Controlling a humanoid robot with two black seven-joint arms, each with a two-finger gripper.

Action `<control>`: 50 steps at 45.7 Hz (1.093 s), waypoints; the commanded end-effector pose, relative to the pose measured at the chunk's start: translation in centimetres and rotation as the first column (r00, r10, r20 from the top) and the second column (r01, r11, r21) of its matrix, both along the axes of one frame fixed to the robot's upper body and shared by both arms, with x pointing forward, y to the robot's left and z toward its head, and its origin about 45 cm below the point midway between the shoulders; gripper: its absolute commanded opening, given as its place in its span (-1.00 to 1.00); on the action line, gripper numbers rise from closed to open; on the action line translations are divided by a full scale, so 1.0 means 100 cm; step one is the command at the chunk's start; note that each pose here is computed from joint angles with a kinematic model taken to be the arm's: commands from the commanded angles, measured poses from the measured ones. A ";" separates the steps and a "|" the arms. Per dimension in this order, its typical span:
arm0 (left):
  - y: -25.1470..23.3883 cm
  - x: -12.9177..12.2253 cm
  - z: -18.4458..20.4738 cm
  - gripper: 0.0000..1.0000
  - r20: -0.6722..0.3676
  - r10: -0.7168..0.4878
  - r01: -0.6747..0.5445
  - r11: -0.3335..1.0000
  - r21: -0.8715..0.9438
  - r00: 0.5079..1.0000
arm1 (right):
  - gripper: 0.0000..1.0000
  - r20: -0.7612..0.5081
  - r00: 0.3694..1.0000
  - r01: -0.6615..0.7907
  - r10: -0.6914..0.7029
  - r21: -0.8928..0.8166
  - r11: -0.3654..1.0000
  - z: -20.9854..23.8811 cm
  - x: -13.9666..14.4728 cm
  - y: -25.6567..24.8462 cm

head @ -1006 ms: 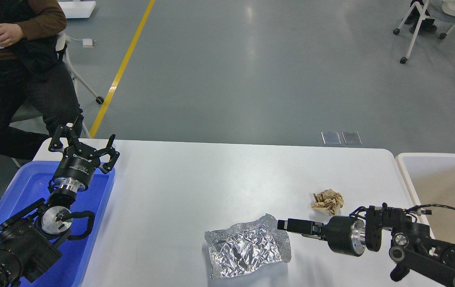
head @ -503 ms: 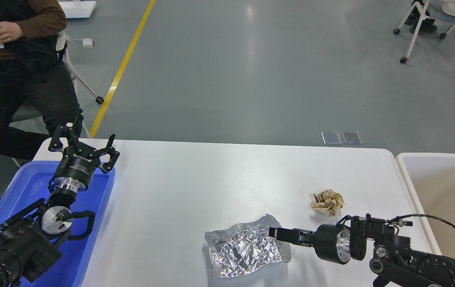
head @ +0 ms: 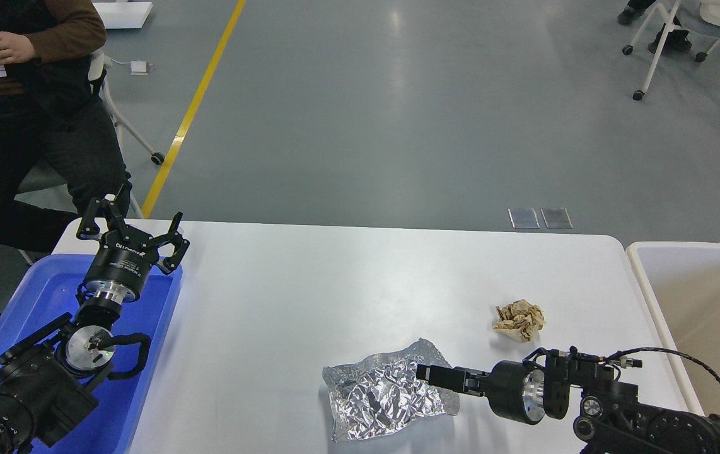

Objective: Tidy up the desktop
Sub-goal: 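Close the right gripper on the edge of the silver foil wrapper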

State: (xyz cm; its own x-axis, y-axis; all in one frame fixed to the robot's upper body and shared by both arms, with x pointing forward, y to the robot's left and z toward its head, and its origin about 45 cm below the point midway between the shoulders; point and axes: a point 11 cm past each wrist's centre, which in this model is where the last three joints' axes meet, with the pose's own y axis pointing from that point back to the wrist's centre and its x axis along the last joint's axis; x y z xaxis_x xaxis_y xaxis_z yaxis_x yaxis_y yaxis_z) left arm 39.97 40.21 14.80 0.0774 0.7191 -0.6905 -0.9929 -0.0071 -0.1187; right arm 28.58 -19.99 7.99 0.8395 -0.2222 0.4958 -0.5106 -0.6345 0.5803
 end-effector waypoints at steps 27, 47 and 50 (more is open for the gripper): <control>0.000 0.000 0.000 1.00 0.000 0.000 0.000 1.000 0.000 1.000 | 0.64 0.027 0.999 -0.044 0.045 -0.003 0.999 -0.020 -0.016 0.001; 0.000 0.000 0.000 1.00 0.000 0.000 0.000 1.000 0.000 1.000 | -1.00 0.019 0.998 -0.061 0.062 -0.048 0.997 -0.033 -0.019 -0.007; 0.000 0.000 0.000 1.00 0.000 0.000 0.000 1.000 0.000 1.000 | -1.00 0.030 0.997 -0.073 0.075 -0.066 0.995 -0.034 -0.019 -0.008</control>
